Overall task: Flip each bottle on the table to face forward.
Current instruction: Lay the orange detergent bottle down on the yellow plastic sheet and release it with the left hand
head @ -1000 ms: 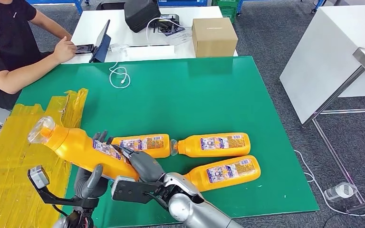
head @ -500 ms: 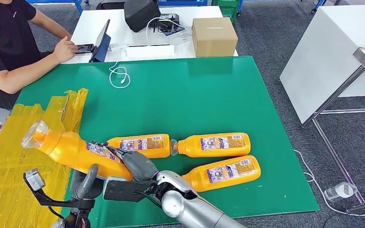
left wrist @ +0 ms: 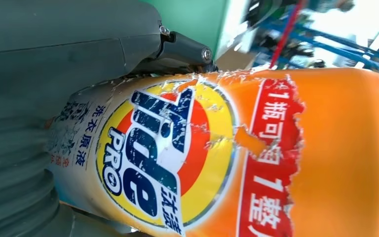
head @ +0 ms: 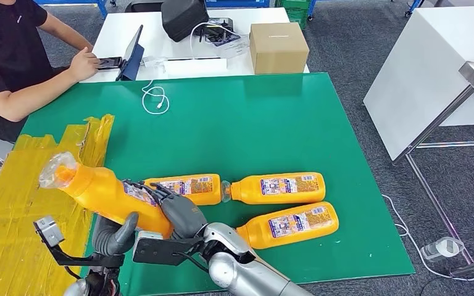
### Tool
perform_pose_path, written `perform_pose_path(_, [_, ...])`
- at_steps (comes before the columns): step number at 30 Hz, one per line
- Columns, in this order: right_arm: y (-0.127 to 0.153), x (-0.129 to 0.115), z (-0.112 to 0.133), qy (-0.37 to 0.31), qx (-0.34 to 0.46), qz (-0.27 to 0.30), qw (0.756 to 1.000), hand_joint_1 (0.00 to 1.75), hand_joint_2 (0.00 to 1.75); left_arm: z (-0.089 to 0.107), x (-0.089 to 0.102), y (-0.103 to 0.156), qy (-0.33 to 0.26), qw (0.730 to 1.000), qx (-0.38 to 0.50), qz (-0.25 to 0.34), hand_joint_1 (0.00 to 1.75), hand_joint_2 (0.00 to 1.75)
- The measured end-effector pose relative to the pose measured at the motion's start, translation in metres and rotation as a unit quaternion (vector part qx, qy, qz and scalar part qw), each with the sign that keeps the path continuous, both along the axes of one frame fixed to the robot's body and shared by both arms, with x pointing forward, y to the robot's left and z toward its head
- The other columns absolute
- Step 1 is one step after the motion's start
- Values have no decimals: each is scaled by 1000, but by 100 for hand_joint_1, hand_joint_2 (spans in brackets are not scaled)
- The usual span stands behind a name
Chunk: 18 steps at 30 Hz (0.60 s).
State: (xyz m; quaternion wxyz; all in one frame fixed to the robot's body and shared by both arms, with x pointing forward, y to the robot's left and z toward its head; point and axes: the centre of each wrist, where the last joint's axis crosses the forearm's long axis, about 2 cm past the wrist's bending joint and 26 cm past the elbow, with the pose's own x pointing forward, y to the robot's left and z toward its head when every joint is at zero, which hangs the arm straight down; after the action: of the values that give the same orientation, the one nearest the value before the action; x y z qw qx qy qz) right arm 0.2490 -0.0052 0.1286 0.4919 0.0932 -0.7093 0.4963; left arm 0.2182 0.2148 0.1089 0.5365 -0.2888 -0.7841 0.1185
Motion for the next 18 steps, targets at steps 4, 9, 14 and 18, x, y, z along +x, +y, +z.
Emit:
perform_pose_path(4, [-9, 5, 10, -12, 21, -15, 1000, 0, 175, 17, 15, 5, -66, 991, 107, 42, 175, 175])
perform_pose_path(9, [-29, 10, 11, -7, 33, -38, 999, 0, 175, 34, 33, 28, -131, 950, 263, 102, 175, 175])
perform_pose_path(14, [-46, 16, 11, -8, 44, -55, 997, 0, 175, 39, 41, 53, -152, 912, 355, 136, 175, 175])
perform_pose_path(18, [-53, 17, 9, -7, 40, -60, 997, 0, 175, 43, 46, 64, -174, 856, 450, 184, 175, 175])
